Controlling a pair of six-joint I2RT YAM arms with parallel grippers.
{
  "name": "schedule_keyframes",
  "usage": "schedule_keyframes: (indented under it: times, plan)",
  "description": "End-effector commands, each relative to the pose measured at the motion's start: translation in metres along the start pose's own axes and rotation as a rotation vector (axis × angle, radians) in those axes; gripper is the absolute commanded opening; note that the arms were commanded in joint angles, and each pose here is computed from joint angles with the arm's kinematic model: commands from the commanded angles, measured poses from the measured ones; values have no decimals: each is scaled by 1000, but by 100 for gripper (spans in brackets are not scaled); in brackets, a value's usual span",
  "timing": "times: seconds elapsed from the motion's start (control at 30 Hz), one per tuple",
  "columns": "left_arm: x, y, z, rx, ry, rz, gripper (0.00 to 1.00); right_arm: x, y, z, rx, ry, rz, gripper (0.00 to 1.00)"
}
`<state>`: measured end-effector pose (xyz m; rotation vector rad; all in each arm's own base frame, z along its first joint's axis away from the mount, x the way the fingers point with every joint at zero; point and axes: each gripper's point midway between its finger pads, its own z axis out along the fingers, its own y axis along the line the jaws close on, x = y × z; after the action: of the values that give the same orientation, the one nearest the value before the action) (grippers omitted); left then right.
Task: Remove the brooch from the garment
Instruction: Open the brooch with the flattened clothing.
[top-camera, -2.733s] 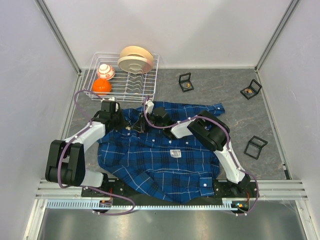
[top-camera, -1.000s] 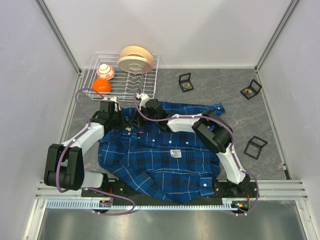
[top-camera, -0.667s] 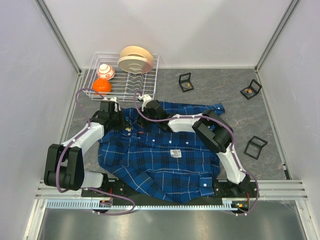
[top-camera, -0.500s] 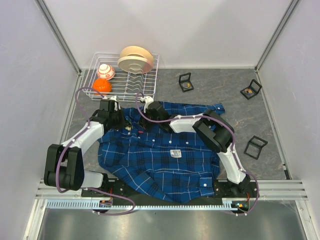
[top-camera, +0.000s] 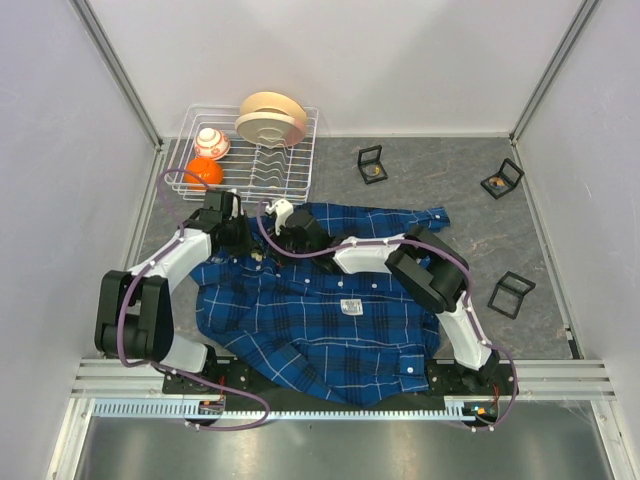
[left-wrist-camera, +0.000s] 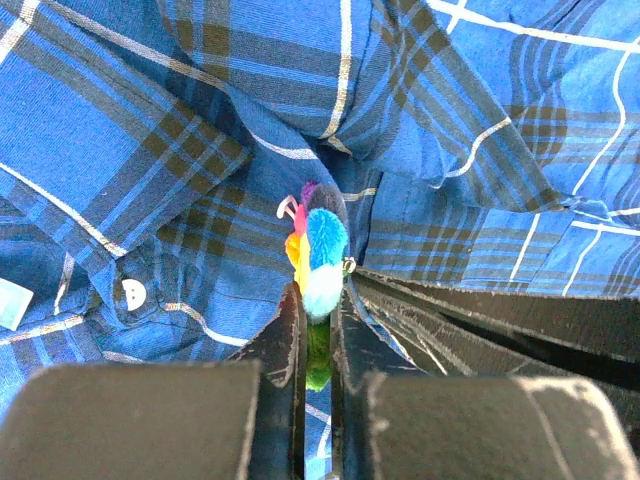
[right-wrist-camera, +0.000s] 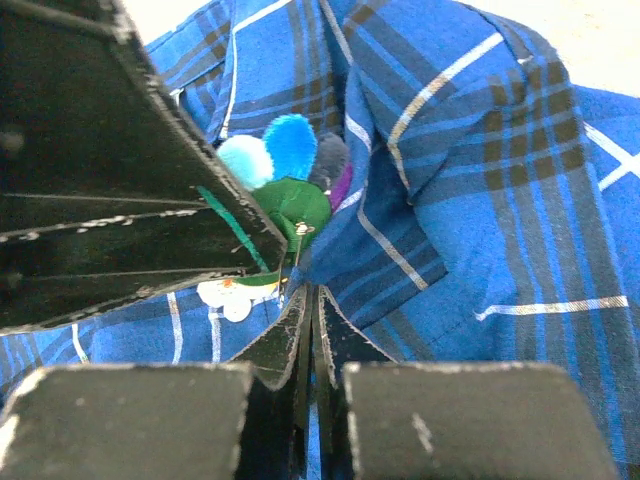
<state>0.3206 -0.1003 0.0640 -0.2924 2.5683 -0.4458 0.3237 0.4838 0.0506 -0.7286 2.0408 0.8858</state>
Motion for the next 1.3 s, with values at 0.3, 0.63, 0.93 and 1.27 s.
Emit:
schedule_keyframes:
  times: [0.3, 0.63, 0.93, 1.27]
  plan:
    - [-8, -14, -5, 52, 42, 38, 2, -42, 35, -1, -20, -98, -161, 5]
    - [2, -24, -3, 123, 103, 64, 2, -43, 41, 5, -42, -95, -192, 5]
    - [3, -35, -9, 190, 107, 70, 2, -38, 44, 12, -43, -84, -170, 4]
    - [-2, -13, -7, 69, 67, 106, 2, -42, -8, -15, 56, -45, 52, 28]
